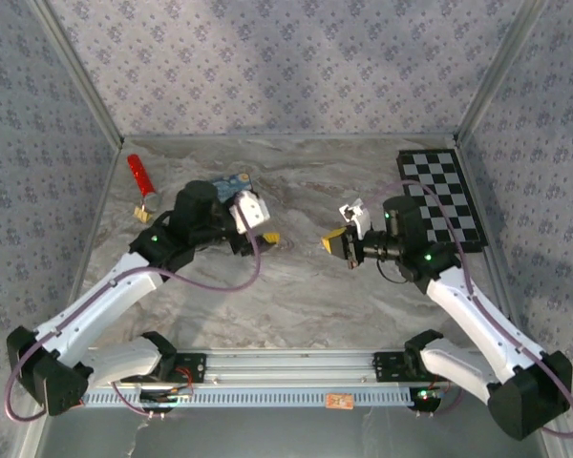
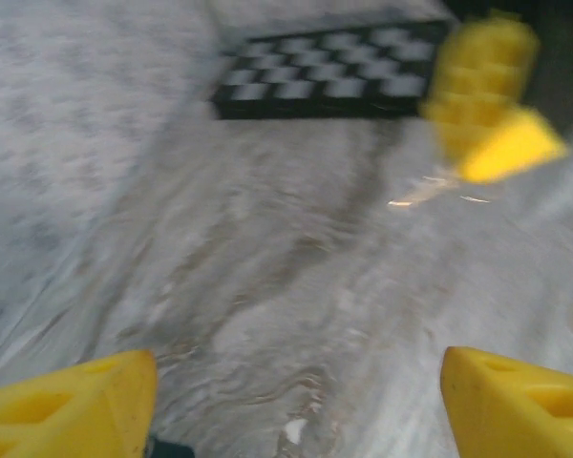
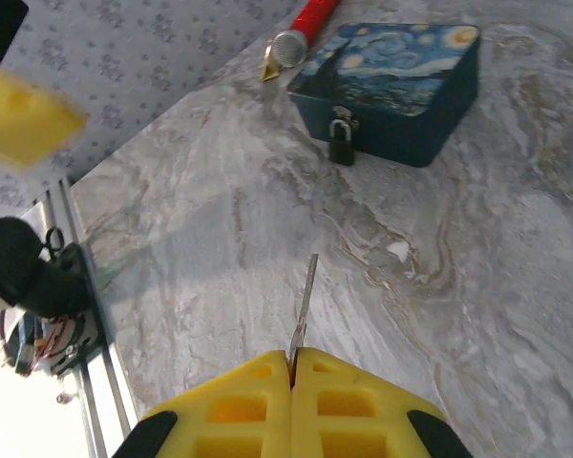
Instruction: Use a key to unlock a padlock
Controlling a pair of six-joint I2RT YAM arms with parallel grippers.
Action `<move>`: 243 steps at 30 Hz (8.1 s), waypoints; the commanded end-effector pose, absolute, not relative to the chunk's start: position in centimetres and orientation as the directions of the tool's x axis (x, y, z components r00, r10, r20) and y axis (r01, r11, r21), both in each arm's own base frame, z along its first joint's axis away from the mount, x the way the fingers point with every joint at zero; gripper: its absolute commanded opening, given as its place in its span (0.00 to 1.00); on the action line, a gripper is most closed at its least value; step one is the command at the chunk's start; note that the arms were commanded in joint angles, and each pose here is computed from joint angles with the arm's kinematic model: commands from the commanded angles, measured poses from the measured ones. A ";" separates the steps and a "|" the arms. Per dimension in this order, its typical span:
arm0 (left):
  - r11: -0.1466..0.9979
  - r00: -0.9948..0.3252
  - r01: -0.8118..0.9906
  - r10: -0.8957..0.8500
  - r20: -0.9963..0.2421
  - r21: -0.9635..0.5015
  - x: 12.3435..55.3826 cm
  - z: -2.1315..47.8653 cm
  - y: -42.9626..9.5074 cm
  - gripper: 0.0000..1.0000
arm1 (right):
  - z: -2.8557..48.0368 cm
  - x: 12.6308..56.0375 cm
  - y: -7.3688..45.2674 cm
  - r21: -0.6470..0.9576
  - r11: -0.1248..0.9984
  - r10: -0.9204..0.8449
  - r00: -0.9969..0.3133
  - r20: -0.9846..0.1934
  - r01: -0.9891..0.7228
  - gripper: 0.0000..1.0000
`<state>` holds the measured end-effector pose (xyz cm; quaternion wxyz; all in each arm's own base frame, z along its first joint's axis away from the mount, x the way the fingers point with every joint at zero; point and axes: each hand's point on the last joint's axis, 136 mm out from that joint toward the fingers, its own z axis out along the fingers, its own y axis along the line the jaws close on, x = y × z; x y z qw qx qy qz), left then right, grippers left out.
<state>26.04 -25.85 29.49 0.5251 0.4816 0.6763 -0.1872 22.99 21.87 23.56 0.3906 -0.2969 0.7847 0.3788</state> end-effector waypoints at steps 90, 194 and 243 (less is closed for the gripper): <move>0.746 -0.753 0.222 -0.278 -0.597 -0.628 42.2 6.0 -17.9 0.45 | 20.8 21.5 21.6 0.559 0.576 0.114 -0.619 -0.777 -0.596 0.00; 0.324 -0.915 0.325 -0.130 -0.381 -0.889 34.1 13.7 -24.2 0.00 | 11.2 30.4 34.7 0.900 0.206 0.306 -0.849 -0.431 -0.384 0.00; 0.231 -0.912 0.343 -0.150 -0.382 -0.910 34.0 15.8 -24.3 0.00 | 15.1 30.6 34.8 0.895 0.118 0.292 -0.846 -0.445 -0.430 0.00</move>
